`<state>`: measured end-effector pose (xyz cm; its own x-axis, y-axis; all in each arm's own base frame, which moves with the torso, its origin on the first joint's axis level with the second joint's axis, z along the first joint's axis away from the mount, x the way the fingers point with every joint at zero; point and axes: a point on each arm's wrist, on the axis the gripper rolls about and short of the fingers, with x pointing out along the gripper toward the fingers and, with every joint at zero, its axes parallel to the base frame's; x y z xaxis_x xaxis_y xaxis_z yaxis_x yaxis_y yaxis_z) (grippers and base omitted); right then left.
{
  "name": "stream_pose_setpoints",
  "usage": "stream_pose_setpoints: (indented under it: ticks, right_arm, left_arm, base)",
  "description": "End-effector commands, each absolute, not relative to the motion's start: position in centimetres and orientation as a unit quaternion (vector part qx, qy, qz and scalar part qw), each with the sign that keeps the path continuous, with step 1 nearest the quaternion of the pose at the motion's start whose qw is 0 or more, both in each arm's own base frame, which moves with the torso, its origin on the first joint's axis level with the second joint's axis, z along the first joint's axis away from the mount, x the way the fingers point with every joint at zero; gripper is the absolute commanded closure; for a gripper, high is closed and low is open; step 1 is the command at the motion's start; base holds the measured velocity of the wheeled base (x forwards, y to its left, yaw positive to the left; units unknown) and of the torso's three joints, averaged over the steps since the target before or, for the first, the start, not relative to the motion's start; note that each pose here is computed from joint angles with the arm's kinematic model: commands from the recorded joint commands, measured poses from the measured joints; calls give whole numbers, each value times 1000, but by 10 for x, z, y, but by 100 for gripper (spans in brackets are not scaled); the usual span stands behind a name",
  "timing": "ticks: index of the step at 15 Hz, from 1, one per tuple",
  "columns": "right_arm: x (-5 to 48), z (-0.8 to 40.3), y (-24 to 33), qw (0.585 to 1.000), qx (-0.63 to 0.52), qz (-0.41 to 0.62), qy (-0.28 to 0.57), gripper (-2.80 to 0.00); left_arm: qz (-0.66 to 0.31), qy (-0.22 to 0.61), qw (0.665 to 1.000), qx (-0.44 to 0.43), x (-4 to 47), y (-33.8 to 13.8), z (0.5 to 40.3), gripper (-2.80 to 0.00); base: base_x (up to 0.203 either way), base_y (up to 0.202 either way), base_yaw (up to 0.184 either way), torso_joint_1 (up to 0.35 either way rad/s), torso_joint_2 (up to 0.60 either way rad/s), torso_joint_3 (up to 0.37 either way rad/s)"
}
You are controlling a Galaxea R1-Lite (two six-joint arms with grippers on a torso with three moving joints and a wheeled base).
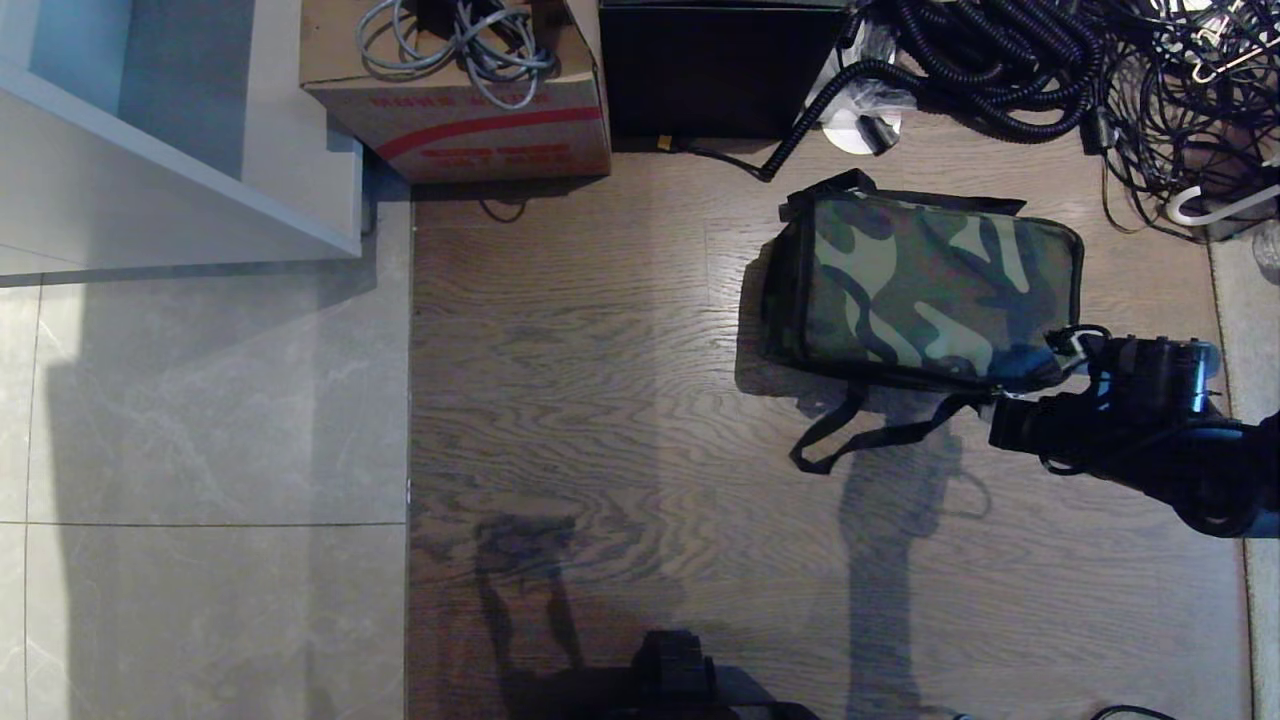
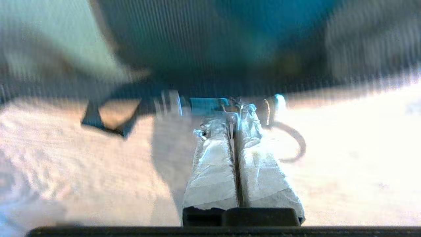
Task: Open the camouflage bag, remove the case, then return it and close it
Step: Open the top of the storage box
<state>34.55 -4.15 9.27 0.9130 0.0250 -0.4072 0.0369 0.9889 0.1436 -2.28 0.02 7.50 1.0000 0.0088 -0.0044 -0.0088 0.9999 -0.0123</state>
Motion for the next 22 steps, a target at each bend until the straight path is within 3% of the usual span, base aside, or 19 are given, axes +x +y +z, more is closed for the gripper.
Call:
stream_pose_setpoints:
  ticks: [1, 6, 10, 18, 22]
  right_arm:
    - [330, 97, -33, 974, 74, 6, 214, 0]
    - [302, 90, 18, 961, 76, 70, 256, 0]
    - [294, 100, 27, 962, 83, 72, 250, 0]
    - [290, 101, -28, 959, 50, -5, 278, 0]
    - [298, 115, -52, 966, 45, -36, 252, 0]
  left_arm:
    - [5, 2, 1000, -6, -23, 0, 75, 0]
    - [5, 2, 1000, -6, -23, 0, 75, 0]
    - [5, 2, 1000, -6, -23, 0, 75, 0]
    - [5, 2, 1000, -7, -23, 0, 75, 0]
    - [5, 2, 1000, -7, -23, 0, 75, 0]
  base:
    - [0, 0, 0, 0, 0, 0]
    - [0, 0, 0, 0, 0, 0]
    - [0, 0, 0, 0, 0, 0]
    - [0, 0, 0, 0, 0, 0]
    - [0, 0, 0, 0, 0, 0]
